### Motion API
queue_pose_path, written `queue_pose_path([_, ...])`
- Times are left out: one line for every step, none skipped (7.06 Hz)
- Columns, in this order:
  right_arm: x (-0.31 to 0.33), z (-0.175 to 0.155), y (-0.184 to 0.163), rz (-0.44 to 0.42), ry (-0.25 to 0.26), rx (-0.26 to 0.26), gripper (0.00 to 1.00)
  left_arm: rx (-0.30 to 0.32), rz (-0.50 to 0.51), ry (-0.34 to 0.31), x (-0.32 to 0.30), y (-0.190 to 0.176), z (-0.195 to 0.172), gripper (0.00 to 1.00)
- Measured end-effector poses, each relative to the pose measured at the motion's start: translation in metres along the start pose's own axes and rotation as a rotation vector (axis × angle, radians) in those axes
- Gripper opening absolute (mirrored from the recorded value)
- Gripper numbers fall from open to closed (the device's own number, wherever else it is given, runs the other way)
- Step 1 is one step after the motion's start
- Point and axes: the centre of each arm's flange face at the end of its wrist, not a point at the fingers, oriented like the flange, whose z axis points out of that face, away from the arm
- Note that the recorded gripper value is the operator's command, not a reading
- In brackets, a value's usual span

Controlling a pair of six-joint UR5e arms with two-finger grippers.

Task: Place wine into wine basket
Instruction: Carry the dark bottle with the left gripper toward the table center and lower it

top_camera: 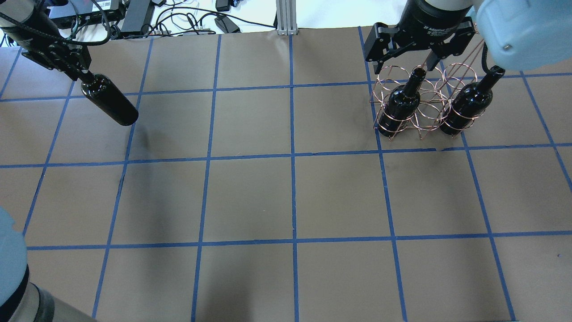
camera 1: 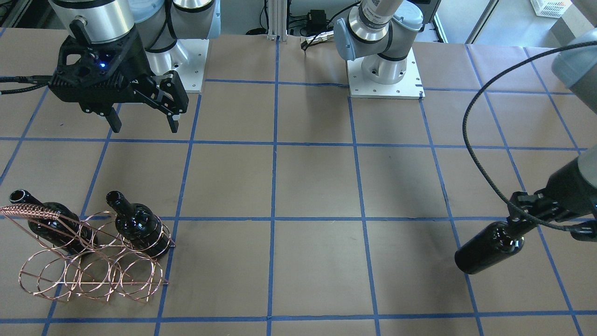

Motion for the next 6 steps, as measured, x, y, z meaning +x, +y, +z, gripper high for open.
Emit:
queue_pose_path([0.000, 0.000, 0.000, 0.000, 0.000, 0.000, 1.00, 0.011, -0.011, 0.002, 0.047, 0.006, -0.014, 0.00])
queue_pose_path([0.000, 0.000, 0.000, 0.000, -0.001, 0.000, 1.00, 0.019, -0.025, 0.009, 0.093, 0.017, -0.023, 0.00])
queue_pose_path([0.000, 0.000, 0.000, 0.000, -0.001, 0.000, 1.00, 0.021, -0.051, 0.023, 0.133, 0.031, -0.028, 0.00])
queue_pose_path([0.000, 0.000, 0.000, 0.000, -0.001, 0.000, 1.00, 0.015, -0.073, 0.038, 0.171, 0.046, -0.028, 0.00])
queue_pose_path([0.000, 0.000, 0.000, 0.001, -0.002, 0.000, 1.00, 0.002, -0.084, 0.046, 0.210, 0.062, -0.024, 0.00])
queue_pose_path([0.000, 0.001, 0.000, 0.001, -0.002, -0.001, 1.00, -0.012, -0.086, 0.050, 0.244, 0.078, -0.018, 0.00])
